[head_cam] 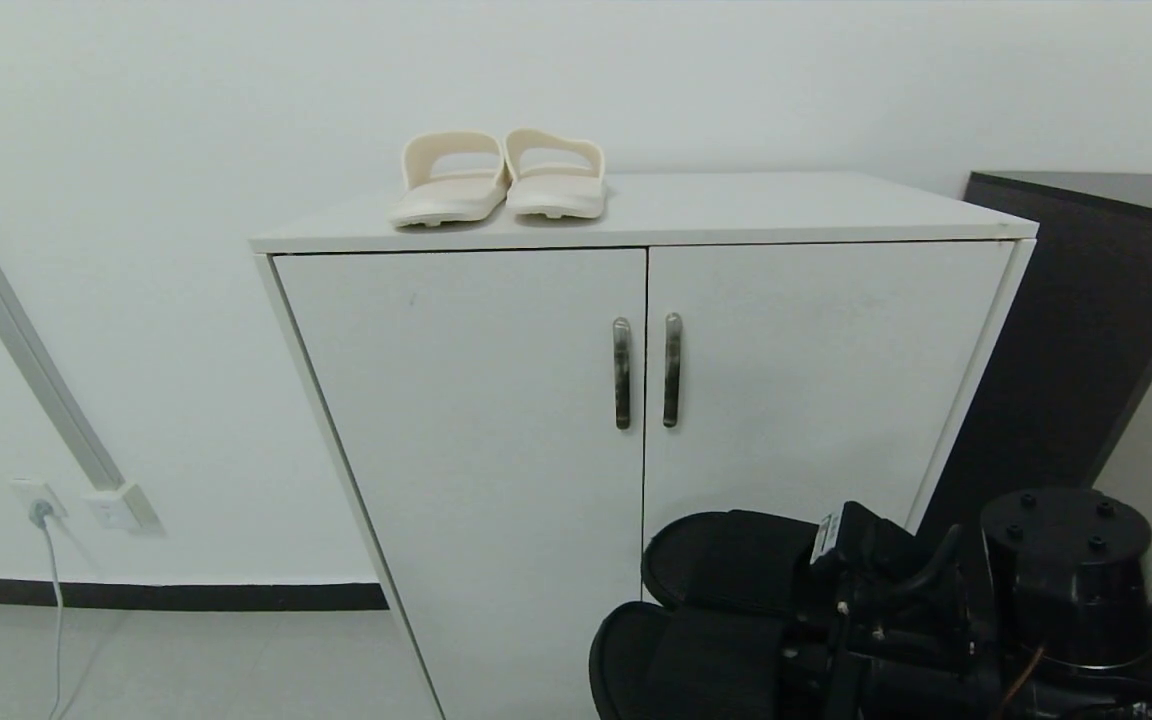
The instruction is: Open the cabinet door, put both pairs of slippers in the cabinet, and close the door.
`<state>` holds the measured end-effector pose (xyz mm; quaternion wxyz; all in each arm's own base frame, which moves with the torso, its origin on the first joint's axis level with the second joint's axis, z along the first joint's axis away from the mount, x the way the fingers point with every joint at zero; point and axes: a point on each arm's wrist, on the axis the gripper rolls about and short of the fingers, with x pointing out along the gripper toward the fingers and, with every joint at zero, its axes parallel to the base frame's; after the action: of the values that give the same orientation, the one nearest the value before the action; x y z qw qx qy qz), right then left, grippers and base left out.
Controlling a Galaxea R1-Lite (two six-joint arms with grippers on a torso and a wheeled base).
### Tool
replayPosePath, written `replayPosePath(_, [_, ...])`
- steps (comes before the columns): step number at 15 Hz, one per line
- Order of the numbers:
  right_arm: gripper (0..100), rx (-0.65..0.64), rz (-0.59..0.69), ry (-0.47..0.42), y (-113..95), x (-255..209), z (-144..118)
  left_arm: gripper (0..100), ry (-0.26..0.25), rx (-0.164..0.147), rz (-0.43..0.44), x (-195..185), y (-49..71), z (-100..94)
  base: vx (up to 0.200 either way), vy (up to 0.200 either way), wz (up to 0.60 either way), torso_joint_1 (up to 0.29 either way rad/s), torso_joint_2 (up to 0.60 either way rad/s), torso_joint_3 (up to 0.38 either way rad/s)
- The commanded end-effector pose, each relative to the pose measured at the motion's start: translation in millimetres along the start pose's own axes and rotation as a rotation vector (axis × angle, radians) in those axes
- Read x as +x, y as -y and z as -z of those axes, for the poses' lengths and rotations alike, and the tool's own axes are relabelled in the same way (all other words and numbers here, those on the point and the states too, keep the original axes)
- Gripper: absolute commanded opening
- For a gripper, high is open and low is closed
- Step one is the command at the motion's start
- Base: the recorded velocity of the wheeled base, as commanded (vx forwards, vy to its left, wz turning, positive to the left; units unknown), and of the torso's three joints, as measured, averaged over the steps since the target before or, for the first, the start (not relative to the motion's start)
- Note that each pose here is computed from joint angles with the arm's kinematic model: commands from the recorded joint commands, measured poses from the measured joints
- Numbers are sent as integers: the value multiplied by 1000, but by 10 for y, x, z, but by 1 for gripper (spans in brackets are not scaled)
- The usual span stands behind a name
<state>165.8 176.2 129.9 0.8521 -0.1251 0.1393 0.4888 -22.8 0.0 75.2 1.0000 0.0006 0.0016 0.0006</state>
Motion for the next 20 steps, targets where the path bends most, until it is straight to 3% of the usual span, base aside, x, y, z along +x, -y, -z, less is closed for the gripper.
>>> replayPosePath(1, [0, -1, -3, -1, -4, 5, 3, 0, 0, -1, 0, 0, 0, -5, -200, 0, 0, 2, 7, 12])
replayPosePath(8, [0, 3, -3, -7, -3, 4, 19, 0, 0, 3, 1, 0, 0, -5, 0, 0, 0, 0, 0, 0])
replayPosePath(9, [0, 7, 1, -11, 7, 4, 28, 100, 0, 3, 3, 0, 1, -5, 0, 0, 0, 0, 0, 0])
replayPosePath(14, [0, 11, 1, -17, 6, -5, 46, 100, -1, 6, 3, 0, 1, -3, 0, 0, 0, 0, 0, 0])
replayPosePath(17, [0, 12, -1, -18, 7, 2, 48, 100, -31, 6, 3, 27, 0, -38, 0, 0, 0, 0, 0, 0])
replayPosePath(18, [0, 11, 1, -20, 5, -3, 53, 100, 25, -15, 11, 9, 1, -346, 0, 0, 0, 0, 0, 0])
replayPosePath(19, [0, 12, 0, -24, 2, -7, 66, 100, 14, -26, 37, 41, 6, -487, 0, 0, 0, 0, 0, 0])
replayPosePath(20, [0, 10, 0, -24, 1, -11, 67, 100, -38, -20, 107, 122, 22, -556, 0, 0, 0, 0, 0, 0])
